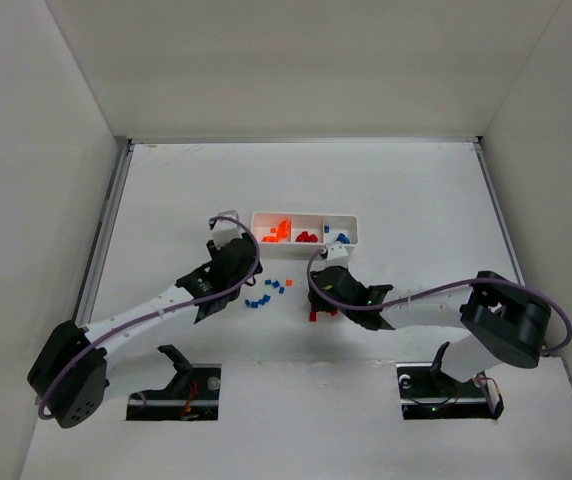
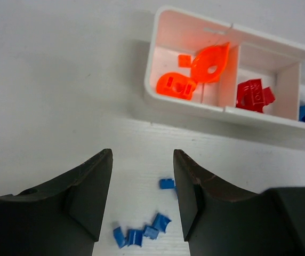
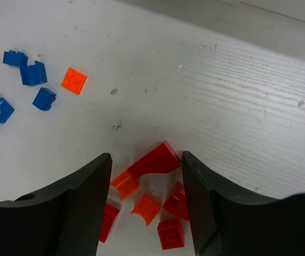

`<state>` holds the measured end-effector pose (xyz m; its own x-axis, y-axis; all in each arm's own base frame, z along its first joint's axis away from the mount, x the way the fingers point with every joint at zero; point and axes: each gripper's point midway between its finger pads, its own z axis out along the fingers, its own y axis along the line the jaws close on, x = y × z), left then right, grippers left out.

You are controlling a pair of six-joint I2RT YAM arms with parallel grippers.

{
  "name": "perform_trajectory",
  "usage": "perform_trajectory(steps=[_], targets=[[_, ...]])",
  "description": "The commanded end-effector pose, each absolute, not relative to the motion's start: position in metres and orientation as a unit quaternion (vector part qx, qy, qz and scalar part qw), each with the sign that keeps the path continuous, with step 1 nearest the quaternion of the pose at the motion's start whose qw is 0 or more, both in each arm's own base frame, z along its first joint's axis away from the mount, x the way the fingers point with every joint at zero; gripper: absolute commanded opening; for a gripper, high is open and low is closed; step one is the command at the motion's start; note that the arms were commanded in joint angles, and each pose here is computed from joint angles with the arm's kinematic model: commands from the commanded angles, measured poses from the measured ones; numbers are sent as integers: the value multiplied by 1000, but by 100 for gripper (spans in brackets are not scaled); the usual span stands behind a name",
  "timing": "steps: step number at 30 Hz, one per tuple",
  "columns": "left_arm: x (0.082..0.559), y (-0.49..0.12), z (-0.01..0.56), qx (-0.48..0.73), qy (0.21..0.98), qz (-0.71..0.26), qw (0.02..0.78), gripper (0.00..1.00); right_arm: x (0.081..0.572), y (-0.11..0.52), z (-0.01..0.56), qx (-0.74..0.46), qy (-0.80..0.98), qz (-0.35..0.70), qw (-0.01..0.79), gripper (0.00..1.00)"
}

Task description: Sort the legos into containers by color

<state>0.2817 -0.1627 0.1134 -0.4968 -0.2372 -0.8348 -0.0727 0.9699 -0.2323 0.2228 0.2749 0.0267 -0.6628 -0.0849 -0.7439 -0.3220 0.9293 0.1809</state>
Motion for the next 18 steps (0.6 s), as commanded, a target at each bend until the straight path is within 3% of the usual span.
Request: perform_trajectory(steps=[1,11,18], targets=[[256,-136,92,-115,877,-52,463,47,214,278,27,-129,904,146,381,60],[217,-133,60,-99,905,-45,411,50,220,275,31,-118,902,137,392,43],[208,-150,58,-78,911,-73,399,50,238,279,72,-95,880,168,434,40]])
